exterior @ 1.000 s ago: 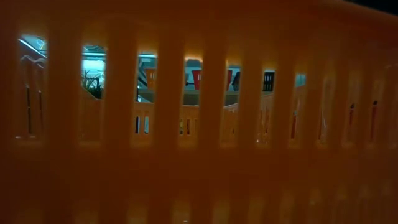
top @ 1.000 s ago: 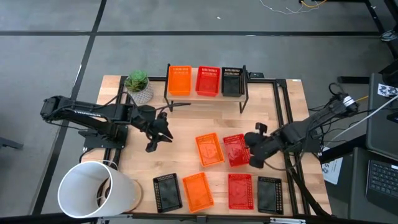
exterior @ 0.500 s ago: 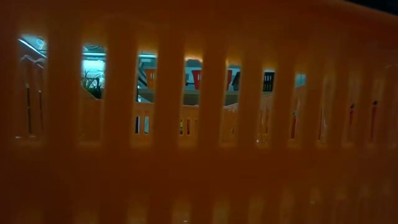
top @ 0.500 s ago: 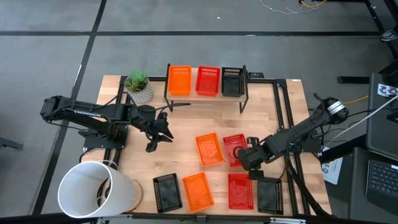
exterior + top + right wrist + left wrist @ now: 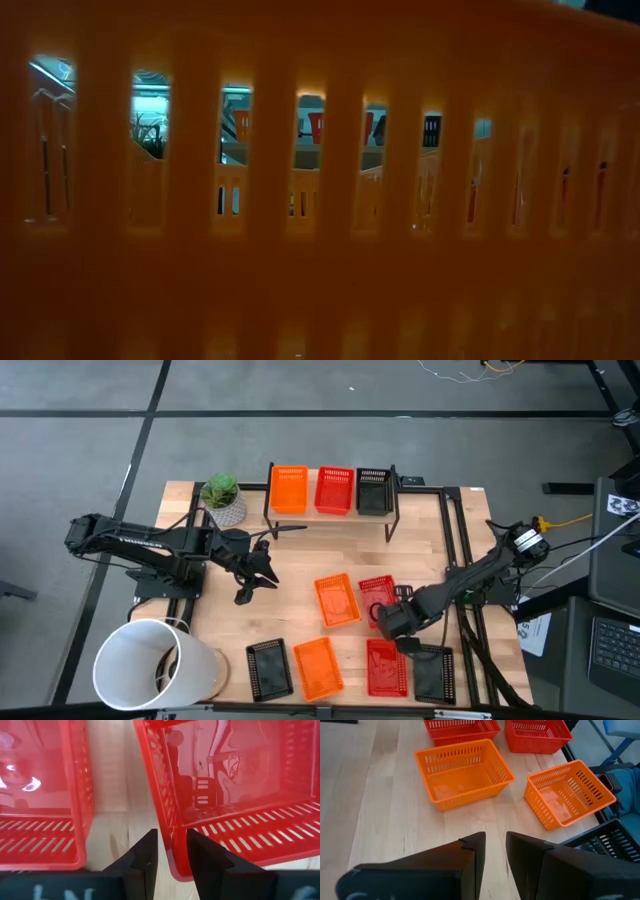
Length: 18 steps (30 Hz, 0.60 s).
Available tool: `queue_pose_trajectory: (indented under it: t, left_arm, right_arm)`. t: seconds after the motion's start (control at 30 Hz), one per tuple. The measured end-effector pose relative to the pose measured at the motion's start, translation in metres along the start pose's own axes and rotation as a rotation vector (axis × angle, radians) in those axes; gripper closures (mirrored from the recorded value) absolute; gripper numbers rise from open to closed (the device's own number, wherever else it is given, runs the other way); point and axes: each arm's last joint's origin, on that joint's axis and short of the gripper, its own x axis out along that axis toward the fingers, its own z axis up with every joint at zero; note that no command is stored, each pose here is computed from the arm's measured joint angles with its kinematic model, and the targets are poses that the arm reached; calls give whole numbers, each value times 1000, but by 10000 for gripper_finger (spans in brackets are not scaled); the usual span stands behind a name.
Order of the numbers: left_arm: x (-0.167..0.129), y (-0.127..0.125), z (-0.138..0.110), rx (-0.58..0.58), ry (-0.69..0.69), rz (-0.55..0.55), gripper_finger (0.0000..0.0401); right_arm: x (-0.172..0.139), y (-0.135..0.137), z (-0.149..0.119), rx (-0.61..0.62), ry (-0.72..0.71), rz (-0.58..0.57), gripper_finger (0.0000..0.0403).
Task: Stack baskets on shelf by color
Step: Stack the top red bin on top of the red bin on the shelf
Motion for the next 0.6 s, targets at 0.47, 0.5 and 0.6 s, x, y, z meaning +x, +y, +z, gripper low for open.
queue_pose_trajectory:
  t: [0.47,0.5,0.6]
  left_arm:
    - [0,0,0,0,-1,0,332]
    - [0,0,0,1,-1,0,332]
    - [0,0,0,1,-1,0,332]
  right_arm:
    - [-3,-2,1,-16,-17,-132,396]
    - [-9,-1,2,-10,-23,-129,397]
    - [-33,1,7,-12,-47,-116,398]
